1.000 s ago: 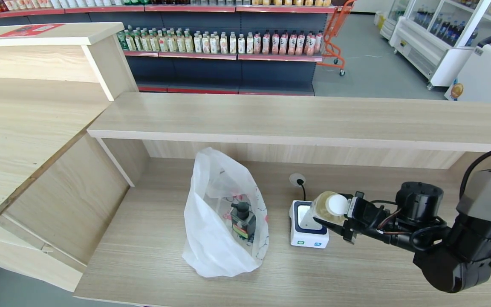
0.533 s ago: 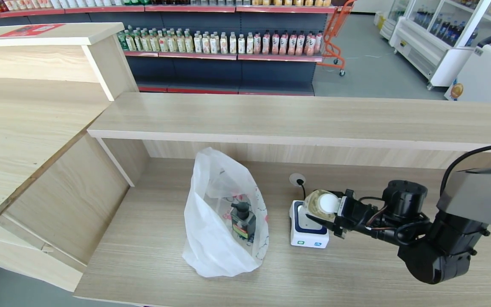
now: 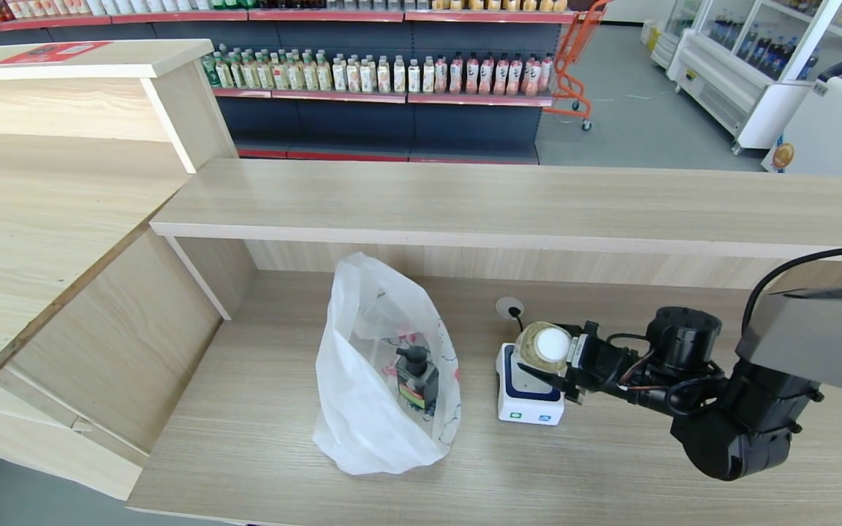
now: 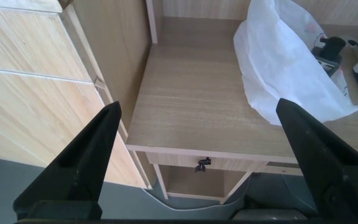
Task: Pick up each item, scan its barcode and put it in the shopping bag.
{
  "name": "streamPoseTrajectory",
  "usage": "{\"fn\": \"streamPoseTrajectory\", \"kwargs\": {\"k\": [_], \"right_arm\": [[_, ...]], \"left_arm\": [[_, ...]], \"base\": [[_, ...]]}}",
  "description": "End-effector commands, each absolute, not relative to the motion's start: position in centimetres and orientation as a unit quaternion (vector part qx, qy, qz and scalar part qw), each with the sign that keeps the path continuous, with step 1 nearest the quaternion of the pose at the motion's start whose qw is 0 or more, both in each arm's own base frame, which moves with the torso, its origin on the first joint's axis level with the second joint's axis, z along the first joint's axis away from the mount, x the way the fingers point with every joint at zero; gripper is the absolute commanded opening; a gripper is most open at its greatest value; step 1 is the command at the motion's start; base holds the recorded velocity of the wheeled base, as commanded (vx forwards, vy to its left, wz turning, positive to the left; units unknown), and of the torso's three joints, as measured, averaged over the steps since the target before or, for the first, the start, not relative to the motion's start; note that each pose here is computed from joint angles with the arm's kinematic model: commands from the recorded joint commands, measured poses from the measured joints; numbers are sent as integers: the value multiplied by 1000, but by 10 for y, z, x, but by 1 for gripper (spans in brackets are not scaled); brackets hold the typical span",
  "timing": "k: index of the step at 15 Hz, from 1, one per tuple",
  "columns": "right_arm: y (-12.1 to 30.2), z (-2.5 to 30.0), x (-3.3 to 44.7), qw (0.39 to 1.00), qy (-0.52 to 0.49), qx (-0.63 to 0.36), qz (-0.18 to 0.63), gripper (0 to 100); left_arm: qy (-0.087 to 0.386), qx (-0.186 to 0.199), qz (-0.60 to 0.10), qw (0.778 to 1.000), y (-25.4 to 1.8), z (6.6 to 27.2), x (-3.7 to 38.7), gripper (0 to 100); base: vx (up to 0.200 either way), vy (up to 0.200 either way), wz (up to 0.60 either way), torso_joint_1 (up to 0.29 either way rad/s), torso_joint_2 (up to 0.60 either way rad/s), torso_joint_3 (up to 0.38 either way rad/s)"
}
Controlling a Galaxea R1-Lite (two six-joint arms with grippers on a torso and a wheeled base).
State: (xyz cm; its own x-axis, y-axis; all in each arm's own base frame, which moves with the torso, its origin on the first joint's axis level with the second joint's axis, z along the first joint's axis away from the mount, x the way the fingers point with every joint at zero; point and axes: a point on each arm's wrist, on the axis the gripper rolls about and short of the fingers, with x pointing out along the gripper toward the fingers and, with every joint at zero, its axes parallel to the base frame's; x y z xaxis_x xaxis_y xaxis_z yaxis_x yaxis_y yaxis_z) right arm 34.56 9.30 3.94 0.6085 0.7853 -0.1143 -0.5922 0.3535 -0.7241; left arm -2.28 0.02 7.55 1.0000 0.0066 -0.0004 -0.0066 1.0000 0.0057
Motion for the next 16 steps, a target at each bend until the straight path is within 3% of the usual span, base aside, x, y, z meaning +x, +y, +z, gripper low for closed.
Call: {"fn": "streamPoseTrajectory", "kwargs": {"k": [1,4,7,11,16], "right_arm": [[93,38,346,813,-124,-378,425,0],[93,39,345,813,-125,-379,424,0],[90,64,339,835,-125,-334,419,0],[80,131,288,896,-81,-124,418,0],[89,134,242,919,16,52,390,0]], "left_arm": [[0,3,3,1000,0,75,-23,100],[0,3,4,1000,0,75,-23,100],[0,3,3,1000,0,75,-23,100],[0,3,3,1000,0,75,-23,100],[0,3,4,1000,0,75,-23,100]], "base": [[0,0,0,0,0,0],[0,0,0,0,0,0],[0,0,0,0,0,0],[0,0,0,0,0,0],[0,0,0,0,0,0]]}}
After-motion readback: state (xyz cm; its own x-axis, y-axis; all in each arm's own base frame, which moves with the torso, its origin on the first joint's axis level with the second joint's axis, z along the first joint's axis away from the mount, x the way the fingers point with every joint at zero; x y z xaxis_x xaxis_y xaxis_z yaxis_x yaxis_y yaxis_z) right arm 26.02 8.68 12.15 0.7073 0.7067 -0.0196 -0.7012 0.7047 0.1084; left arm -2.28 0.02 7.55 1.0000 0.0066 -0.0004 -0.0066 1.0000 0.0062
